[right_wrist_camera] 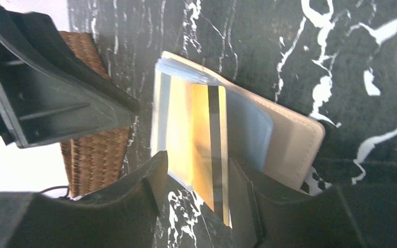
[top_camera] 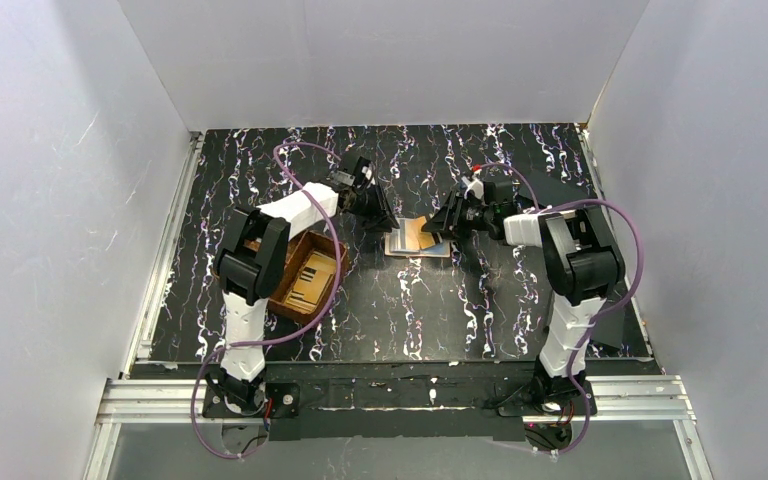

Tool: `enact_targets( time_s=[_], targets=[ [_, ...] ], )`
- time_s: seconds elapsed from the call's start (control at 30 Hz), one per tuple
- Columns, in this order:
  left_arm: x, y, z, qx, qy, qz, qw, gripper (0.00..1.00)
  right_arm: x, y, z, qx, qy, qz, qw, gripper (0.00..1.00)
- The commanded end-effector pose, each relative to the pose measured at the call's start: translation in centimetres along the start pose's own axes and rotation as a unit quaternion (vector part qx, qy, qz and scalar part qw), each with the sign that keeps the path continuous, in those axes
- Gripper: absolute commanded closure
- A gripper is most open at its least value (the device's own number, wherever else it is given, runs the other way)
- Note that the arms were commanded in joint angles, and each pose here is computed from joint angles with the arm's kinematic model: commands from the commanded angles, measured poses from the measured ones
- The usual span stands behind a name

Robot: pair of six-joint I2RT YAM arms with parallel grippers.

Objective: Put the credit cards into the card holder
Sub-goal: Insert the credit card into the card holder.

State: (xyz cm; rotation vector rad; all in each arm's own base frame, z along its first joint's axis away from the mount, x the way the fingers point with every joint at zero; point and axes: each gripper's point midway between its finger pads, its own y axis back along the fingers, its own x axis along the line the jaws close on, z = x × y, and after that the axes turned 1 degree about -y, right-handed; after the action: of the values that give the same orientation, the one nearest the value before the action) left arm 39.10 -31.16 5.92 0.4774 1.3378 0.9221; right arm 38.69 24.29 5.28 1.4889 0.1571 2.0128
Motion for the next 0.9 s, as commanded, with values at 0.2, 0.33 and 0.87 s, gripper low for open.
enact_targets(
  time_s=[0.2, 0.33, 0.87],
  targets=[
    [1.1, 0.7, -0.2, -0.002, -0.007, 0.019, 1.000, 0.75, -0.3, -0.8, -2.7, 0.057, 0.031, -0.030, 0.997, 0.49],
    [1.5, 0.1, -0.7, 0.006, 0.003, 0.016, 1.000, 0.76, 0.7, -1.4, -2.4, 0.039, 0.018, -0.009, 0.999, 0.53],
    [1.9, -0.4, -2.0, 0.019, 0.011, 0.009, 1.000, 0.82, 0.7, -1.0, -3.0, 0.047, 0.043, -0.053, 0.997, 0.46]
  ],
)
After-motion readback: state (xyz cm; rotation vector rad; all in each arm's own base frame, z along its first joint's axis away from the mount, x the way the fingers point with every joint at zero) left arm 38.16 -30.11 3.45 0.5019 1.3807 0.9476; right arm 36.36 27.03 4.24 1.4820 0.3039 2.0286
